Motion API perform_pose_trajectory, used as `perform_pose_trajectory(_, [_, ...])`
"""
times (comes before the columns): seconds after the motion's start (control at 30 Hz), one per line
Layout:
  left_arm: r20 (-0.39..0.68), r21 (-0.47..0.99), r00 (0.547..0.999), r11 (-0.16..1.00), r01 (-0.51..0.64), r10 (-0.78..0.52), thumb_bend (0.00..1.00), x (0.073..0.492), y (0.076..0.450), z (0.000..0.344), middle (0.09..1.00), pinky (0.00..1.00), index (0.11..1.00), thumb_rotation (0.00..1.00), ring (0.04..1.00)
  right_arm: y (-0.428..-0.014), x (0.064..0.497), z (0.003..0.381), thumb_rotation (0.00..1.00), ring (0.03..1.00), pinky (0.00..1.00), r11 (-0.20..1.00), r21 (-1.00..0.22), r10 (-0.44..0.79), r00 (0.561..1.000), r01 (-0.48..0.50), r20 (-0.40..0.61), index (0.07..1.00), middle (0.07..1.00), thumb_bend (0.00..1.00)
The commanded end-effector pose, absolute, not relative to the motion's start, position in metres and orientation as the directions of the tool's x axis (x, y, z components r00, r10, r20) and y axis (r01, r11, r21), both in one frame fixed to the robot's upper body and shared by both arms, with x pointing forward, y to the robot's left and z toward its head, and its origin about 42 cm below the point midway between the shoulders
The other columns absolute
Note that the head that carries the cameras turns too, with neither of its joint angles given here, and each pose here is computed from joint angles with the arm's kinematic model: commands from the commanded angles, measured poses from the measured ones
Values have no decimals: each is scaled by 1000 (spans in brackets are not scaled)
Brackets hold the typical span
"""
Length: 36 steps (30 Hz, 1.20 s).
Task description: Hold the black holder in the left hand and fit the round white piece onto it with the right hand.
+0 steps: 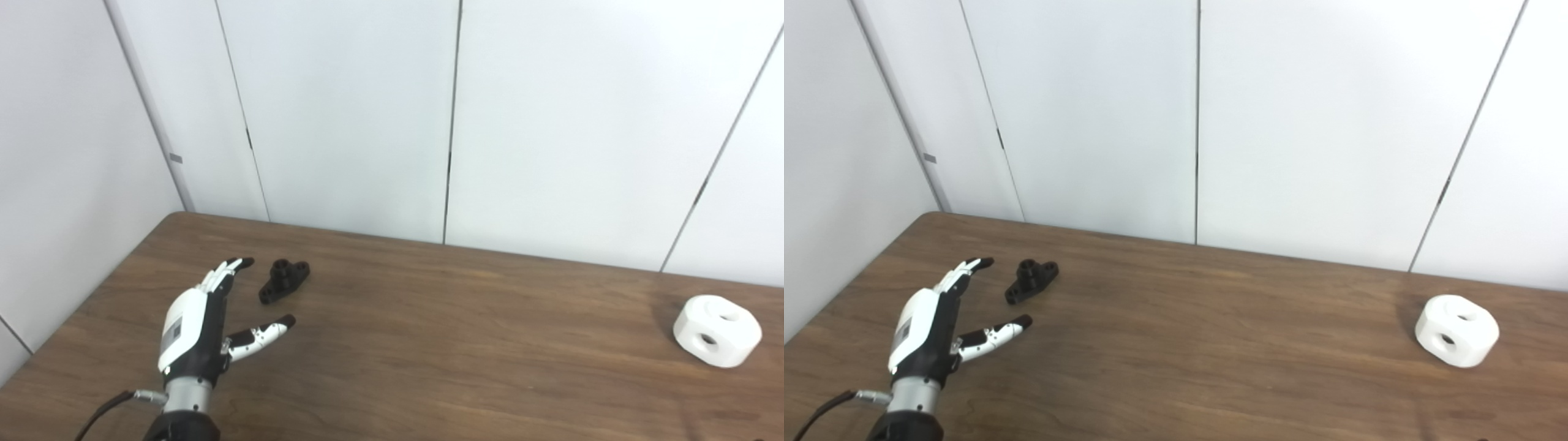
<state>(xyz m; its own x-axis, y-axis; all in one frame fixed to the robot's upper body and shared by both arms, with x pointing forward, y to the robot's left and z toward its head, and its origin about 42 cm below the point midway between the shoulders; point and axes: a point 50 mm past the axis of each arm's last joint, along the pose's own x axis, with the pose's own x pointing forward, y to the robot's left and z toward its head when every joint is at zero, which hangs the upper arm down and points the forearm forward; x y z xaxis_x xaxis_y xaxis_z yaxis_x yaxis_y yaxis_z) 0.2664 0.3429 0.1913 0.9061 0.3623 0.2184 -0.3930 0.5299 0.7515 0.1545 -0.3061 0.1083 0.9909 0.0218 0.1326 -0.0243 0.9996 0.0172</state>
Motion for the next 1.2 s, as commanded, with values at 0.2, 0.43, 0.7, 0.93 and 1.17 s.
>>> perform_pose_trajectory(0.2, [309, 825, 890, 371, -426, 334, 807, 304, 359, 202, 915, 973, 845, 417, 927, -306, 154, 111, 1000, 1000, 1000, 1000, 14, -6, 995, 4, 104, 1000, 994, 656])
perform_pose_trajectory(0.43, [278, 849, 887, 338, -406, 368, 828, 328, 367, 201, 928, 1000, 843, 458, 951, -302, 156, 111, 1000, 1000, 1000, 1000, 7, 3, 993, -4, 115, 1000, 998, 623])
perform_pose_trajectory(0.7, [234, 873, 892, 320, -368, 387, 831, 350, 373, 196, 925, 1000, 832, 463, 954, -300, 156, 111, 1000, 988, 1000, 1000, 1, 3, 993, -3, 118, 1000, 988, 598])
perform_pose_trajectory(0.93, [169, 891, 890, 321, -322, 424, 832, 368, 377, 189, 924, 1000, 826, 465, 952, -299, 156, 110, 1000, 985, 1000, 1000, -6, -1, 993, 2, 117, 1000, 982, 607])
perform_pose_trajectory(1.17, [132, 902, 889, 319, -291, 438, 834, 381, 378, 185, 925, 1000, 824, 479, 956, -298, 155, 111, 1000, 983, 1000, 1000, -7, -3, 993, 4, 119, 1000, 980, 617])
